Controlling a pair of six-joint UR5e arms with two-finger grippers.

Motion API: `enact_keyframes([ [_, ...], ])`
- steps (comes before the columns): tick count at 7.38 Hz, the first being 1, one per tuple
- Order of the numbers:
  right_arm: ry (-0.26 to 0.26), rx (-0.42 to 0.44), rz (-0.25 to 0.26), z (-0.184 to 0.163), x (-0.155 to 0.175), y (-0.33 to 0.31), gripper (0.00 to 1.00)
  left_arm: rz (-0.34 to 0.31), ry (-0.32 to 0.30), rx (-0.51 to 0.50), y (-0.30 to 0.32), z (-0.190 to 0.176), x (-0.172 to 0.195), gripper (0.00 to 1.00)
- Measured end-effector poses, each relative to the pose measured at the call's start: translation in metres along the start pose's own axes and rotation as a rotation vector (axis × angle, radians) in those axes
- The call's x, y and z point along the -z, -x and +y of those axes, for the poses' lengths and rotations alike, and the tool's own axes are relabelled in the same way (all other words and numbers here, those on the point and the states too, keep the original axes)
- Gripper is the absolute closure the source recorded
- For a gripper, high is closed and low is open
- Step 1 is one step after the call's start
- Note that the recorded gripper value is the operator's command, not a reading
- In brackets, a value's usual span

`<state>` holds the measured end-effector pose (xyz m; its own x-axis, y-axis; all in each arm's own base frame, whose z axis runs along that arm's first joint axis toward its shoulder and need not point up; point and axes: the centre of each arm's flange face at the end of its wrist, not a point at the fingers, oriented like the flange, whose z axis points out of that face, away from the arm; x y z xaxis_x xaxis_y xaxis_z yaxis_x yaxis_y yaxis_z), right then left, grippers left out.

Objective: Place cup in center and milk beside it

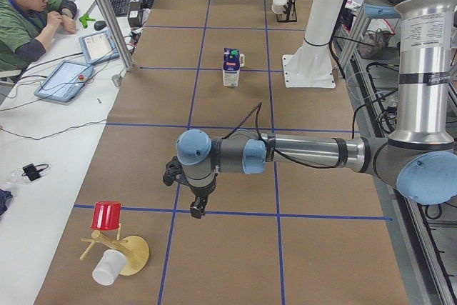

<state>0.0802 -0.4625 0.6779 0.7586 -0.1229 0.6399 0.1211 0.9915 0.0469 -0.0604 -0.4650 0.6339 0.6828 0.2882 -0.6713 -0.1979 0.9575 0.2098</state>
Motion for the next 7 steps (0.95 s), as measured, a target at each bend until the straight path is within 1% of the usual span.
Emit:
enact_keyframes([
  [2, 0.003, -0.003, -0.001, 0.001, -0.003, -0.003, 0.00, -0.005, -0.007, -0.006, -0.001, 0.000, 0.001, 0.01],
  [7, 0.030, -0.026, -0.007, 0.006, -0.017, -0.013, 0.00, -0.008, -0.009, -0.009, -0.001, 0.000, 0.002, 0.01],
])
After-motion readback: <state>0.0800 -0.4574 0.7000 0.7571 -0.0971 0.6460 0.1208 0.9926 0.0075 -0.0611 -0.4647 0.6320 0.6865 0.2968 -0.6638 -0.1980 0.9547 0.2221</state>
